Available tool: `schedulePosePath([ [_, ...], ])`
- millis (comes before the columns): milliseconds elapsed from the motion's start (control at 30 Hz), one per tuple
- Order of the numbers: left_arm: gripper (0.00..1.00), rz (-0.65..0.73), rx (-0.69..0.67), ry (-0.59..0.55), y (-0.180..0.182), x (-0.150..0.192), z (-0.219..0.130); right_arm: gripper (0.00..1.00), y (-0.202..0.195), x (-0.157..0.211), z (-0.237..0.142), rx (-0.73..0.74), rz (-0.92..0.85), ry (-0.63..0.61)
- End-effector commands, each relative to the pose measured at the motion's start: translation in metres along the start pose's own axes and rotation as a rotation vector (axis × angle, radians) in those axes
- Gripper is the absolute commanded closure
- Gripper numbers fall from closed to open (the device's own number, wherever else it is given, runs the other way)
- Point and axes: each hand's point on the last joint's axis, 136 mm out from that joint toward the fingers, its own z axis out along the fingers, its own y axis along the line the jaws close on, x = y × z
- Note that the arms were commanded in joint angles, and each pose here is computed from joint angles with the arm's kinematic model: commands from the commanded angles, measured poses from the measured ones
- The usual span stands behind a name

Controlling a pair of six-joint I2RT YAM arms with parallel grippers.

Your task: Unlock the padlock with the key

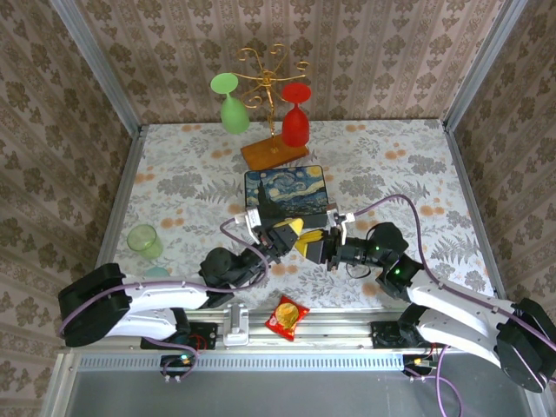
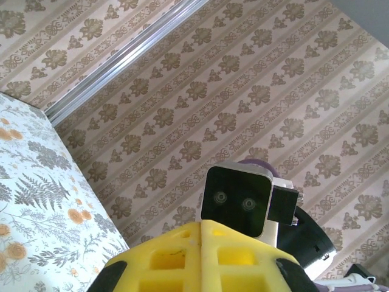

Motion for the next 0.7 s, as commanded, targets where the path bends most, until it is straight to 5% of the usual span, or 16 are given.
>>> schedulePosePath([
  [0,1.0,0.004,0.07,0.038,-0.023,0.011,0.004,0.78,0.006,-0.022,0.002,-0.011,-0.042,-0.073],
  [400,1.0,0.0,0.05,0.059,-0.015,0.018,-0.003,0.87,0.004,-0.028,-0.004,0.012,-0.06,-0.1],
  [667,1.0,-0.009,0.043,0.057,-0.013,0.019,-0.003,0.74,-0.004,-0.03,-0.009,0.063,-0.057,-0.115],
])
